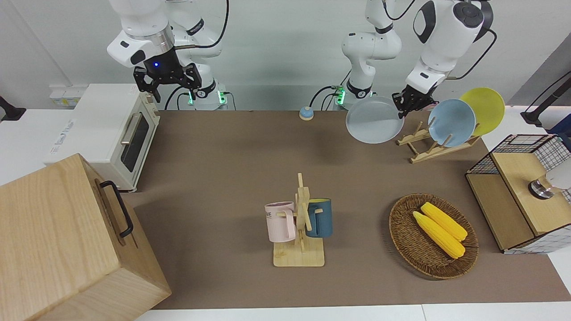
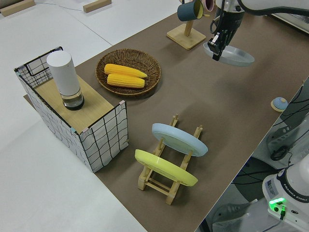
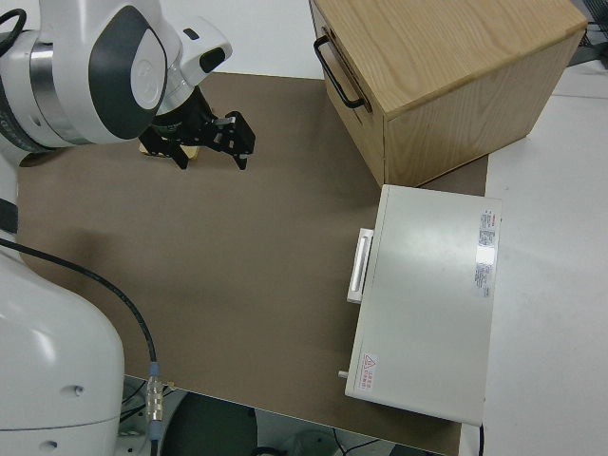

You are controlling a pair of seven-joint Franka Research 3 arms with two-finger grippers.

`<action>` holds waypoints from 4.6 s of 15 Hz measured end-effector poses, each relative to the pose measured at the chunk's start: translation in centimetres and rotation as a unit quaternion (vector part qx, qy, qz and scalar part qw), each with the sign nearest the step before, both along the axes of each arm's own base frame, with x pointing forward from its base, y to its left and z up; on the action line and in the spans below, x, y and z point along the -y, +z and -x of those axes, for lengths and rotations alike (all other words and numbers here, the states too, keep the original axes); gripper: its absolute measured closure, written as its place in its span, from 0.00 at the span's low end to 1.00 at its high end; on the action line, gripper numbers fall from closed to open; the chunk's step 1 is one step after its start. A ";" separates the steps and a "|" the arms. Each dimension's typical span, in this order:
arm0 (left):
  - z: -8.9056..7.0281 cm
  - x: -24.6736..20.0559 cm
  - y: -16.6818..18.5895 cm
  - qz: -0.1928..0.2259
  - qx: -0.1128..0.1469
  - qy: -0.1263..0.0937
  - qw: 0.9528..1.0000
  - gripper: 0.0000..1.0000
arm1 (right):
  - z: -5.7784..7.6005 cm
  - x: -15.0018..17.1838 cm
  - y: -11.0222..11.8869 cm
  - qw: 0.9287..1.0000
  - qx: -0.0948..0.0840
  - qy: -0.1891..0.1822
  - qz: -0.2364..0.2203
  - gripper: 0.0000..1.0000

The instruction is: Pick gray plate from table and place it on lower plate rack with left arm

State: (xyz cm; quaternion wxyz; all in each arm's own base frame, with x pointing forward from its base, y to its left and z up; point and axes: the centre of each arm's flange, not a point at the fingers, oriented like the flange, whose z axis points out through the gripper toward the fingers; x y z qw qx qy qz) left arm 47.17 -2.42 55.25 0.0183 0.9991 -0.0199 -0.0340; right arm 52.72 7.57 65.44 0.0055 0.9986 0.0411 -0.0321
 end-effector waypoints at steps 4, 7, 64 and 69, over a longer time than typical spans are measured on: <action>0.0 0.0 2.1 0.000 0.002 -0.001 1.000 0.96 | 0.0 0.0 0.0 1.000 0.000 0.000 0.000 0.01; 0.0 -0.4 3.3 -0.014 0.008 -0.002 1.000 0.96 | 0.0 0.0 0.0 1.000 0.000 0.000 0.000 0.01; 1.5 -1.3 -15.6 -0.532 -0.051 0.061 0.843 0.96 | 0.0 0.0 0.0 1.000 0.000 0.000 0.000 0.01; 1.4 -1.3 -15.9 -0.533 -0.051 0.061 0.842 0.95 | 0.0 0.0 0.0 1.000 0.000 0.000 0.000 0.01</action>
